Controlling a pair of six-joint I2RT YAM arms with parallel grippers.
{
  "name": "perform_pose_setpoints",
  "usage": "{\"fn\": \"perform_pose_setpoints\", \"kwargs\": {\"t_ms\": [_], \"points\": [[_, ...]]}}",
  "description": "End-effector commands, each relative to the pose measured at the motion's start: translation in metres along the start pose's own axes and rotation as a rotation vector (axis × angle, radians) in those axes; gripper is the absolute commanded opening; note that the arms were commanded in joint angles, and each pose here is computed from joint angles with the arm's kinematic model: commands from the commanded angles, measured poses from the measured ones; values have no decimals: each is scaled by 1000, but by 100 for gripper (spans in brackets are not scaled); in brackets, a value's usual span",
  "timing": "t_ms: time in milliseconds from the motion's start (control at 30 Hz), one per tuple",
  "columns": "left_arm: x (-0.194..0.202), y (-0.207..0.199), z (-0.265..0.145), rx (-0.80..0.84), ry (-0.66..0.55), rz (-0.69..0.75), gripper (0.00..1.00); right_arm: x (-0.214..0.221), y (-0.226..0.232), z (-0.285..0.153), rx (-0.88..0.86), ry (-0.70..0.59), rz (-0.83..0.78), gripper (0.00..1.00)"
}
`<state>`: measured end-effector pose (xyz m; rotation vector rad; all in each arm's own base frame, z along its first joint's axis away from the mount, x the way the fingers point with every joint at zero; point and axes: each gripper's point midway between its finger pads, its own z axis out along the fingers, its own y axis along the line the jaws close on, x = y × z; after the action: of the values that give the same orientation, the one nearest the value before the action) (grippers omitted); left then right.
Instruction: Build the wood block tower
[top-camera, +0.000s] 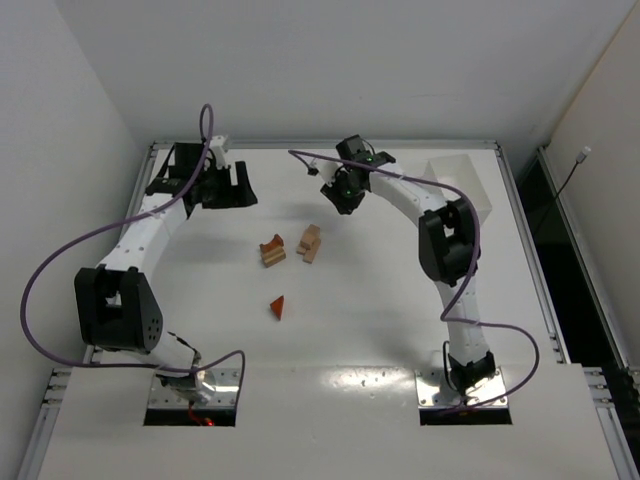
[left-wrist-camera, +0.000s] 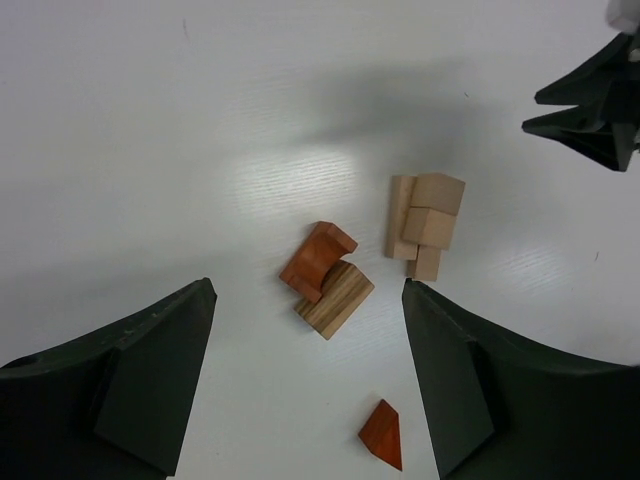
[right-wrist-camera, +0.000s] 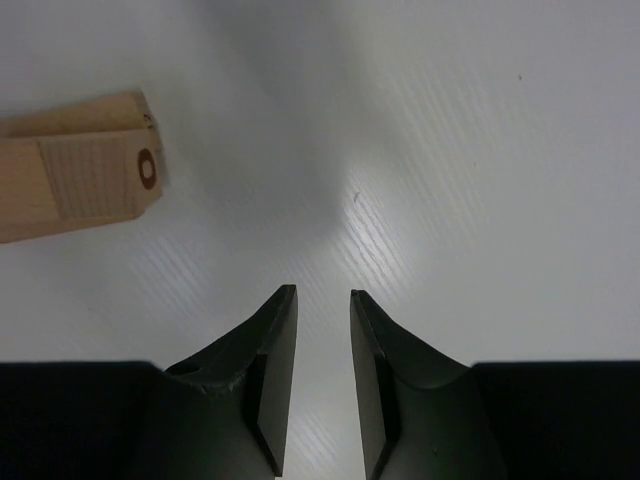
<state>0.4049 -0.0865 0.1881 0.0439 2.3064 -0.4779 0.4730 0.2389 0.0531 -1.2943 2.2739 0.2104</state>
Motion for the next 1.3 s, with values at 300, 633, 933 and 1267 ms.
{"fn": "perform_pose_setpoints", "kwargs": {"t_ms": [300,633,933,1267], "points": [[-8,6,-8,25,-27,2,73,-34,25,45,64,10,-139,27],[0,14,-5,27,-6,-20,73,-43,49,50,0,-9,-163,27],[-1,16,-3,30,-7,-35,73,-38,69,44,-89,0,-207,27],[0,19,-2,33,-9,-41,73,-41,77,38,-132,-23,-215,27]]}}
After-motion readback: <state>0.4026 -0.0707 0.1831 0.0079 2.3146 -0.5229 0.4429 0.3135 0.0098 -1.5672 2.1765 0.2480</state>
